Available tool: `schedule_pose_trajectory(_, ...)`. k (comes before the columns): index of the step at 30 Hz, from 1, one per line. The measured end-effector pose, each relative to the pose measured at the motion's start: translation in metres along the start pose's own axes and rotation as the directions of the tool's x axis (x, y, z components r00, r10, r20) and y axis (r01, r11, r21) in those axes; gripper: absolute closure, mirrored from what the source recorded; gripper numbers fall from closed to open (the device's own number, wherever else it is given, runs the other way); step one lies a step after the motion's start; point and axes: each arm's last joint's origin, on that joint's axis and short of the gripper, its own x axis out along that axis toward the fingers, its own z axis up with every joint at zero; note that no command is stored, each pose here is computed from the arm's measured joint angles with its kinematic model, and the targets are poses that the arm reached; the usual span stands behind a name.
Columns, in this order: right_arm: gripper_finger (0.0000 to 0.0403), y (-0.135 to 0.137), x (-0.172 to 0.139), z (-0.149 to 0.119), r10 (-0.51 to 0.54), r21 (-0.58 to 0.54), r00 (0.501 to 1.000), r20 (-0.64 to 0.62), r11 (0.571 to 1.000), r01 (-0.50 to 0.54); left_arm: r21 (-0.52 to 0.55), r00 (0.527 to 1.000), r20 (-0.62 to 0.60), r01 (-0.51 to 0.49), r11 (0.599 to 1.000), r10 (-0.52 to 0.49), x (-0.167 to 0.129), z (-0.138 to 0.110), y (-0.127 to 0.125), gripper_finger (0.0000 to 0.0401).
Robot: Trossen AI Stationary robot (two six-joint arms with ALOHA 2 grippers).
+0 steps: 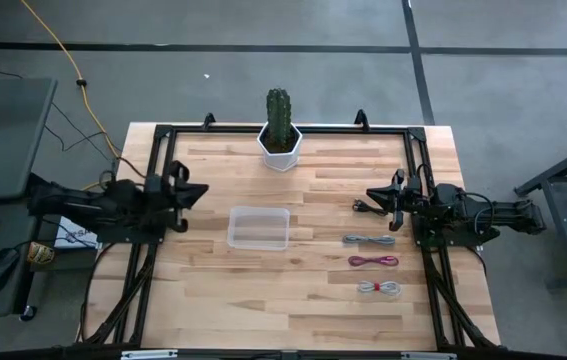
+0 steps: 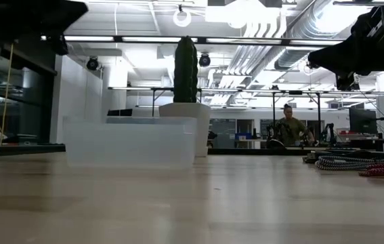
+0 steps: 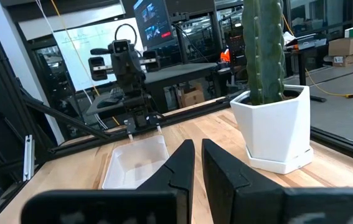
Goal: Pick and place USB-C Cables
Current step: Put the black charger cable into the transparent bin
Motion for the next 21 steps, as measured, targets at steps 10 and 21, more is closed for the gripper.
schedule_pose_trajectory(10, 0.0379, -0.002, 0.000, 0.001, -0.061, -0.090, 0.998, 0.017, 0.994, 0.063, 0.005, 0.949, -0.283, 0.144, 0.990, -0.136, 0.055, 0.028, 0.008, 0.0342)
schedule_pose_trajectory(21, 0.0379, -0.001, -0.004, 0.028, -0.141, 0.135, 0.943, 0.303, 0.985, 0.103, -0.032, 0.966, -0.252, 0.056, 0.998, -0.062, 0.083, 0.019, 0.032, 0.0232)
